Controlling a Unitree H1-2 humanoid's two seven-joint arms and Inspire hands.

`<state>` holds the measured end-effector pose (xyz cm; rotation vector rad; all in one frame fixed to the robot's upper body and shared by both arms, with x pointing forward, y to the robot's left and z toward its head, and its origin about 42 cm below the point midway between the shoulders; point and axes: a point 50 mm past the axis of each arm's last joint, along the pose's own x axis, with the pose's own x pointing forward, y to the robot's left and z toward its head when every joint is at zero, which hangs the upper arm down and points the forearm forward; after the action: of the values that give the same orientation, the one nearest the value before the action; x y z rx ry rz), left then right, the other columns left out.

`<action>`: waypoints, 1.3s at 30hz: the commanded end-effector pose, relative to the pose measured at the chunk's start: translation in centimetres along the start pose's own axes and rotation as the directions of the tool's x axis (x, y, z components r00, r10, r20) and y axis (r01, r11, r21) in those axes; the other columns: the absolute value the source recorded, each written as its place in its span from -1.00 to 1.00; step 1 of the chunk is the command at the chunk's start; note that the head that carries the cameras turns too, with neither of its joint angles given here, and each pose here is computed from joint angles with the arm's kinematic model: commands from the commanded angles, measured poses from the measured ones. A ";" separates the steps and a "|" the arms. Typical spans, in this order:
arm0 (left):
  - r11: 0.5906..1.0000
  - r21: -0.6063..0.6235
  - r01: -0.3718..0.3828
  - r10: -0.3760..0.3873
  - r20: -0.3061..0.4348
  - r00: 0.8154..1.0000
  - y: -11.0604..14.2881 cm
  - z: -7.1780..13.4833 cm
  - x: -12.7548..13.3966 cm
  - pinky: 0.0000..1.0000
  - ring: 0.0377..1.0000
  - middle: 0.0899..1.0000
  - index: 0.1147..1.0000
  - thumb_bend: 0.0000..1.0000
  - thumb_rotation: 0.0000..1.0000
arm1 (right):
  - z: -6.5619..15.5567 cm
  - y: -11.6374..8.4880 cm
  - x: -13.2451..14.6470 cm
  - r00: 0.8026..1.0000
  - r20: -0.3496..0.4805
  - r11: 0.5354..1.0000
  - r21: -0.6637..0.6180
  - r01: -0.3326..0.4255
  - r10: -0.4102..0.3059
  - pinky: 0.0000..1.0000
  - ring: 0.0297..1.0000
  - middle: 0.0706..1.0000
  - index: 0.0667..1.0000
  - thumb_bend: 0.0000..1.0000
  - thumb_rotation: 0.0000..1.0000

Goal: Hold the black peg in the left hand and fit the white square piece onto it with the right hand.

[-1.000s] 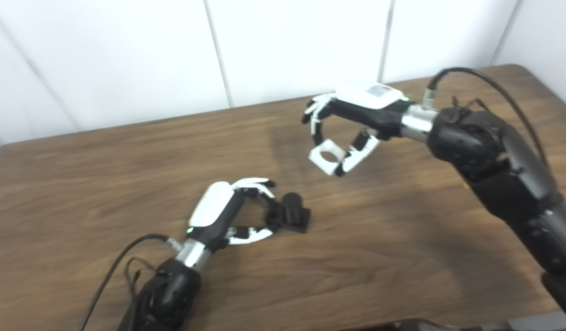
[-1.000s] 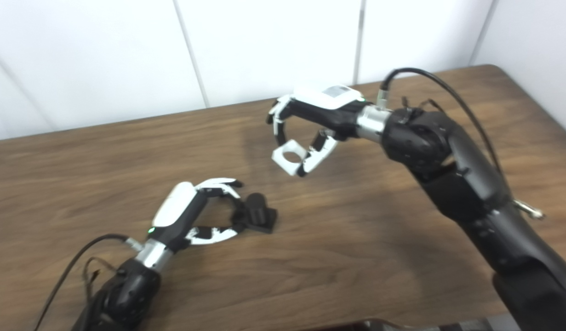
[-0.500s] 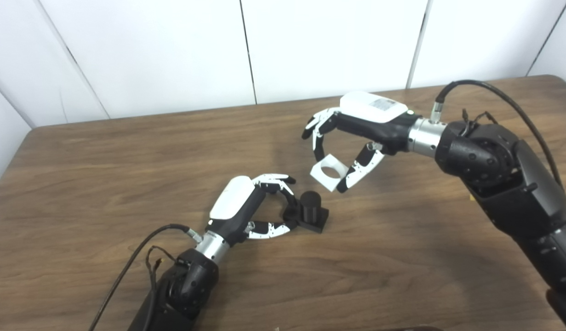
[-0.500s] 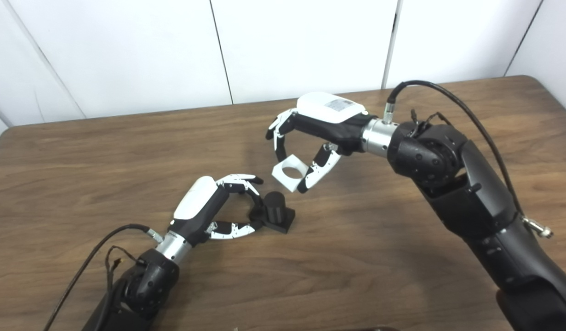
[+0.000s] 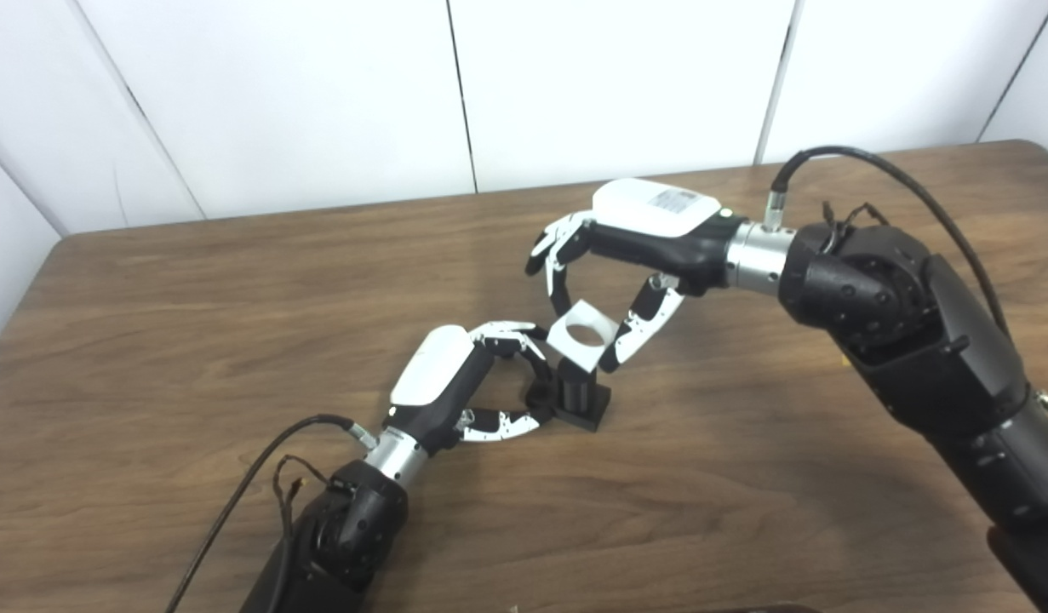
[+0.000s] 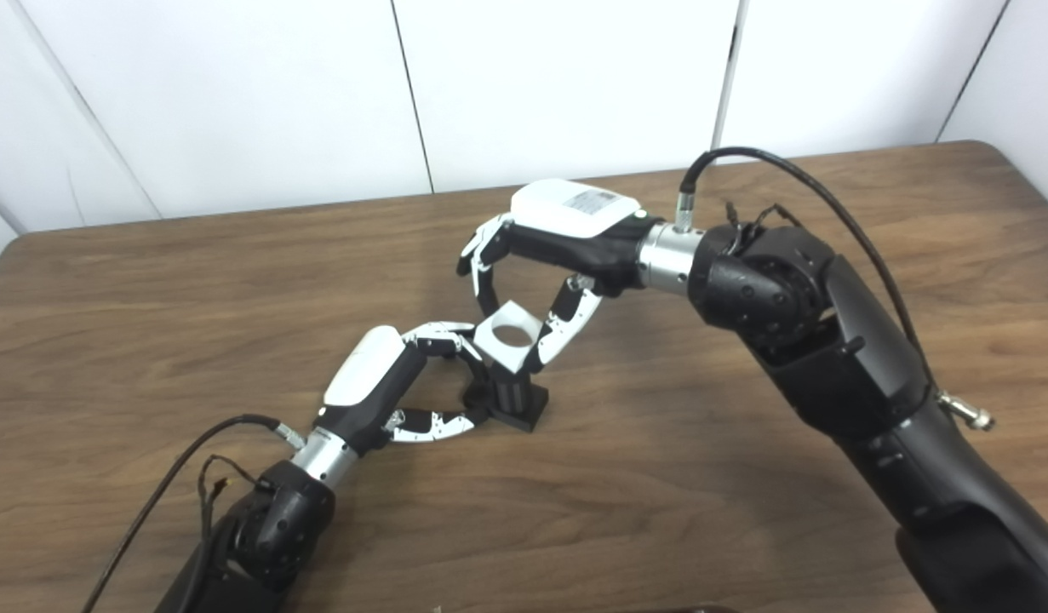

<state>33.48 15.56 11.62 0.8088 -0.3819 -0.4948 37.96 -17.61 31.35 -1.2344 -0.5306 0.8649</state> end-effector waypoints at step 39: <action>0.995 -0.003 0.098 -0.098 -0.105 0.990 -2.0 -1.5 -1.4 0.32 0.60 0.52 -0.16 0.05 -0.86 | -0.5 -2.3 0.7 0.999 0.014 0.997 -0.069 0.032 -0.031 0.63 0.72 0.54 -0.11 0.04 -0.72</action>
<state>33.49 15.47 11.62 0.8064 -0.3776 -0.4908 38.87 -17.65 30.41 -1.2639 -0.5029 0.8905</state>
